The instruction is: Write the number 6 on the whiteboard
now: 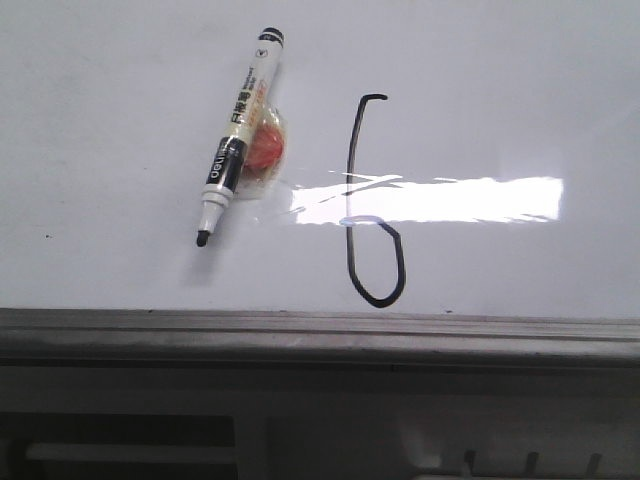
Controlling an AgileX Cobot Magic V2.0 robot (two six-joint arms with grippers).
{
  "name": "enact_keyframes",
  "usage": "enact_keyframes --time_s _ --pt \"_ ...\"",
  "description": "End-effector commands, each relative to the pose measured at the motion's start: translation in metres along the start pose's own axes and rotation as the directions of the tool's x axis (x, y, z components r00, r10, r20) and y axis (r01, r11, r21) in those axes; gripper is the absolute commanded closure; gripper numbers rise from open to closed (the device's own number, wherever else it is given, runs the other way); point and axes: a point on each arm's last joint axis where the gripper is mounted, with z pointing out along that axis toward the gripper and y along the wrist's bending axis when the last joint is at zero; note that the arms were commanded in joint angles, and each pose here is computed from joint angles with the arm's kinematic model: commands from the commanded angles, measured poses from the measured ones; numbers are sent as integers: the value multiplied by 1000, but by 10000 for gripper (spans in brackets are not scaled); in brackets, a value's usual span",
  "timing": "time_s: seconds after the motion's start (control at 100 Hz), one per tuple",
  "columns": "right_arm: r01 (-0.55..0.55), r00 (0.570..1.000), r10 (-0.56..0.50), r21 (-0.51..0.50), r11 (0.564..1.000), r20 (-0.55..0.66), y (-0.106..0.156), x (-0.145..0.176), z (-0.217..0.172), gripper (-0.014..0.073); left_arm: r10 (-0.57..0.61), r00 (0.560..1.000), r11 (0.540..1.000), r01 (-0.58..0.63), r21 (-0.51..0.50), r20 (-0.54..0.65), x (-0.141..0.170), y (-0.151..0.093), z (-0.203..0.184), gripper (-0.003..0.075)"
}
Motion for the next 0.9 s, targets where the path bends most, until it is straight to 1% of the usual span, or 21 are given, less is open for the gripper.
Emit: enact_keyframes --time_s 0.0,0.09,0.12,0.15,0.22,0.25,0.28,0.35,0.44,0.89 --pt "-122 981 110 70 990 158 -1 5 11 662 -29 999 1000 29 -1 28 9 2 3 739" --pt "-201 967 179 111 973 179 0 28 26 662 -29 999 1000 29 -1 28 9 2 3 739" --pt "-219 962 193 121 968 195 0 34 29 662 -29 999 1000 29 -1 28 9 2 3 739" --pt "-233 960 206 135 963 190 0 43 34 662 -29 999 1000 29 -1 28 9 2 3 739" --pt "-264 954 233 158 952 190 0 53 37 662 -29 999 1000 29 -1 28 9 2 3 739" --pt "-273 954 244 169 947 175 0 56 38 662 -29 999 1000 29 -1 28 9 2 3 739" --pt "-276 959 256 186 943 122 0 61 39 662 -29 999 1000 29 -1 28 9 2 3 739" --pt "-283 959 275 213 935 68 0 66 39 662 -29 999 1000 29 -1 28 9 2 3 739" --pt "-288 956 292 245 926 19 -1 71 39 662 -29 999 1000 29 -1 28 9 2 3 739" --pt "-290 956 294 254 923 22 -2 71 38 662 -29 999 1000 29 -1 28 9 2 3 739"
